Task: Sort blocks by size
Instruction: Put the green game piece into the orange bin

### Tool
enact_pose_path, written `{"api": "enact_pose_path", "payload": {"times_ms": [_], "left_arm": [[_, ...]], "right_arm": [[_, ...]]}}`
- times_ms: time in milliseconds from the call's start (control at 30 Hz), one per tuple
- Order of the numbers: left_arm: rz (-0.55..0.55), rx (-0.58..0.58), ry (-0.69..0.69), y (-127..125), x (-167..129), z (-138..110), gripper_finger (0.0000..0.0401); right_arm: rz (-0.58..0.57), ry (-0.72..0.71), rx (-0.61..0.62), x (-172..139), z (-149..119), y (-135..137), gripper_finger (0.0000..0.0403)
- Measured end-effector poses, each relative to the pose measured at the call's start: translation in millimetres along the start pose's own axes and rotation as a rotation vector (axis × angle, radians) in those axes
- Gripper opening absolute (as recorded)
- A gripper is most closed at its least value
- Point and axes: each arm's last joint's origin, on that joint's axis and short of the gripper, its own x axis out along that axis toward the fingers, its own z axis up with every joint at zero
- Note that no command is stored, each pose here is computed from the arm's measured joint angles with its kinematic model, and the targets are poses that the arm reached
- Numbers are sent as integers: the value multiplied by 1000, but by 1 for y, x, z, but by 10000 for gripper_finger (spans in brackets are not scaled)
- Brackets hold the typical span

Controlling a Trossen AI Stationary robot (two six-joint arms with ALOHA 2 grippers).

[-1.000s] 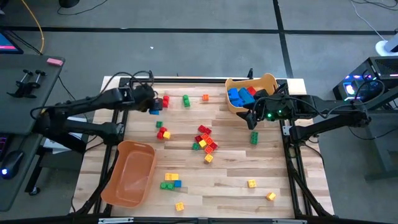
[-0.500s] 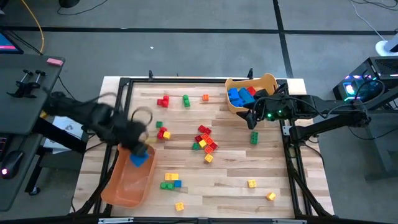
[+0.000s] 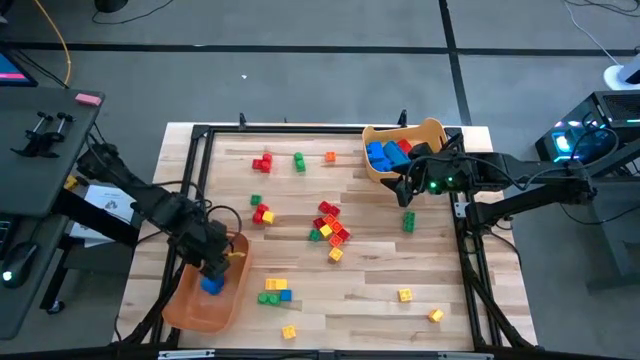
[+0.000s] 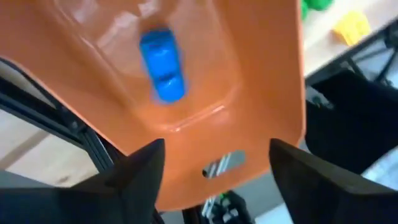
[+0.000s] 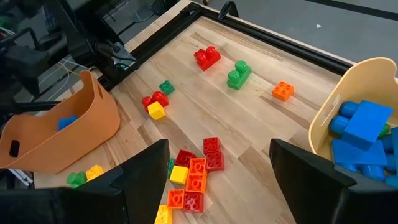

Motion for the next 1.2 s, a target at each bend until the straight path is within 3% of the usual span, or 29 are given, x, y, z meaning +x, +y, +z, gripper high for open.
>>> {"api": "enact_pose_path", "payload": {"times_ms": [167,267,367,467,667,733,800,933,1133,1200], "left_arm": [[-172,137,-29,-14,-16,11,301],[-374,259,-147,-36,-31,26,297],[-445,412,-271,-61,-38,44,288],[-317,628,-304,-88,-30,62,281],[201,1055,-159,-129,26,66,275],[291,1171,-110,-135,51,58,272],[316,1256,-90,-140,74,50,269],[281,1284,-126,-138,105,36,261],[223,1178,-217,-132,132,31,252],[254,1132,-232,-127,137,32,250]], "right_arm": [[0,0,0,0,0,0,275],[0,0,0,0,0,0,275],[2,-2,1,0,0,0,275],[2,-2,1,0,0,0,275],[37,29,1,0,-1,1,275],[38,39,-2,0,-2,1,275],[37,44,-3,0,-2,1,275],[36,47,-9,0,-2,0,275],[40,71,-46,0,-4,0,275],[32,81,-59,0,-5,-1,275]]}}
